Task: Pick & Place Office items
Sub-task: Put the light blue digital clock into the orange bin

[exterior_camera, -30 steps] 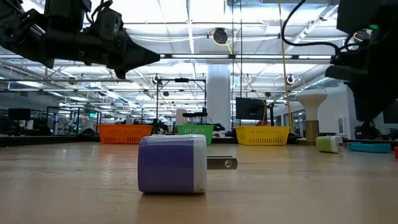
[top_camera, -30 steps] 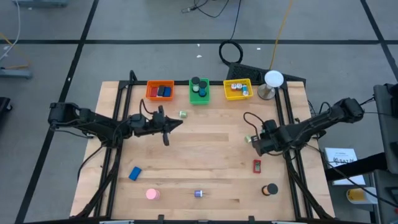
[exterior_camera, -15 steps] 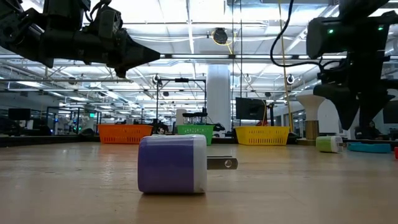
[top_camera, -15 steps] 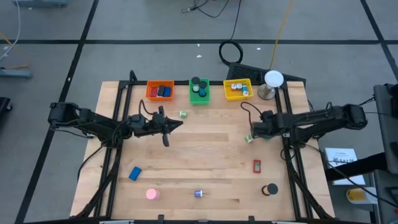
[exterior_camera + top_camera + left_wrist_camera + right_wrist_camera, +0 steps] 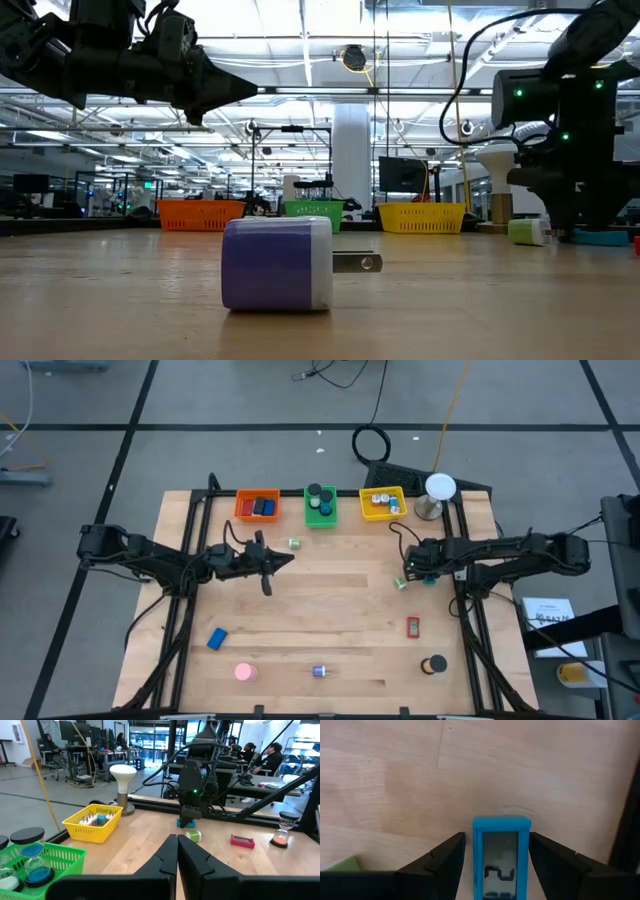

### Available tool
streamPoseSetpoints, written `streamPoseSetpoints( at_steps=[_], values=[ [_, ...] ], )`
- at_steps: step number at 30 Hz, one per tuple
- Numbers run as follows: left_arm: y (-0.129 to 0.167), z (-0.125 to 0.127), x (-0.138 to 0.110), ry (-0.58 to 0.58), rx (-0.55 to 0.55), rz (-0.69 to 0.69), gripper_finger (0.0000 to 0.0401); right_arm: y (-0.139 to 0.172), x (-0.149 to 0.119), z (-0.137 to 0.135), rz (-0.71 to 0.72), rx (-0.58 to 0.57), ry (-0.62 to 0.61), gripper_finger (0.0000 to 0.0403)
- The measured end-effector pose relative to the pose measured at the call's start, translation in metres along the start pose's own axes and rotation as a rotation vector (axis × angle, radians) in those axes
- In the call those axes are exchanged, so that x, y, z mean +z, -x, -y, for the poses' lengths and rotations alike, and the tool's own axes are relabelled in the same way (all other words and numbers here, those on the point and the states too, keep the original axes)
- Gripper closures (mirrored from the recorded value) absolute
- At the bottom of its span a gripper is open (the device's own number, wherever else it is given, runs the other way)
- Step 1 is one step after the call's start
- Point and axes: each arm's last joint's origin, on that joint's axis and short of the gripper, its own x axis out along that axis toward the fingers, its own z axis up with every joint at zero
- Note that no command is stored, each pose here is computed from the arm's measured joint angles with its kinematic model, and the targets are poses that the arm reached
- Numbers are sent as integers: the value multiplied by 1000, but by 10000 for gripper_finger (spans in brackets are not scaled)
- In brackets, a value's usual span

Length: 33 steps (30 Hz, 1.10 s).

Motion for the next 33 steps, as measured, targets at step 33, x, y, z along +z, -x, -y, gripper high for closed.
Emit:
streamPoseSetpoints(
  at_steps=[33],
  values=[
    [0, -16, -10, -14, 243, -94, 396, 29, 46, -198, 339, 505, 896, 260]
  ],
)
